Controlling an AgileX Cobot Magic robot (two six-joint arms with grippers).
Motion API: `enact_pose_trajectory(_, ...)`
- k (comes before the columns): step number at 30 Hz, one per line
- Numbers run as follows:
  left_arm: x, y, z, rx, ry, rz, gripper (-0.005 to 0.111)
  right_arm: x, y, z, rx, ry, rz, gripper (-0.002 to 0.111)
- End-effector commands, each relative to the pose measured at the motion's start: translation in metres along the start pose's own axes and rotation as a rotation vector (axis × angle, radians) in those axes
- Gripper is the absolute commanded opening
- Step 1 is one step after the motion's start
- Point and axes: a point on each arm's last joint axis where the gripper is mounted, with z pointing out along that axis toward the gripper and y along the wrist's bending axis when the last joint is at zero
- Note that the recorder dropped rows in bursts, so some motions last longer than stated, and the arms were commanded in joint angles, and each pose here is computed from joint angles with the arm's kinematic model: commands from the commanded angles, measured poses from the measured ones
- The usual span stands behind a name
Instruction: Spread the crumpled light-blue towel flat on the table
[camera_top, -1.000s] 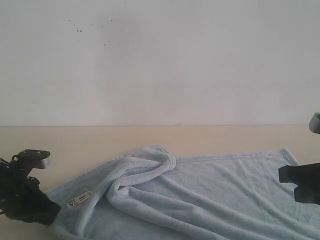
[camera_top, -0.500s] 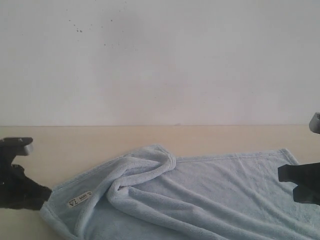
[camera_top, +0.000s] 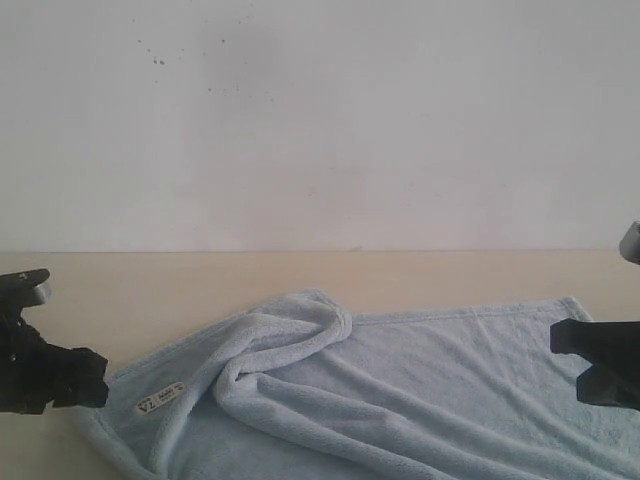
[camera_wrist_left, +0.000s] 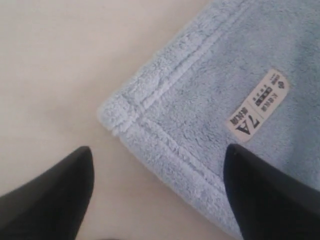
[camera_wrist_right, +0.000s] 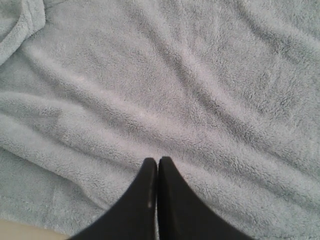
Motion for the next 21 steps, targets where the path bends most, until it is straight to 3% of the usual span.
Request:
enact_pose_trajectory(1,0.000,0.005,0.011,-0.018,0.002,-0.034,0.069,-0.001,0.002,-0.003,-0.007,-0.006,-0.011,0.000)
enact_pose_trajectory(17,-0.003,0.007,0.040,0.027,0.094,0.021,0.067,0.002,0.004,-0.003,-0.024,0.037,-0.011,0.000)
enact_pose_trajectory(20,-0.008,0.004,0.041,0.056,0.107,0.026,0.056,-0.002,0.008,-0.006,-0.042,0.053,-0.018,0.000)
enact_pose_trajectory(21,-0.011,0.002,0.040,0.072,0.109,0.022,0.047,-0.003,0.009,-0.007,-0.046,0.056,-0.020,0.000)
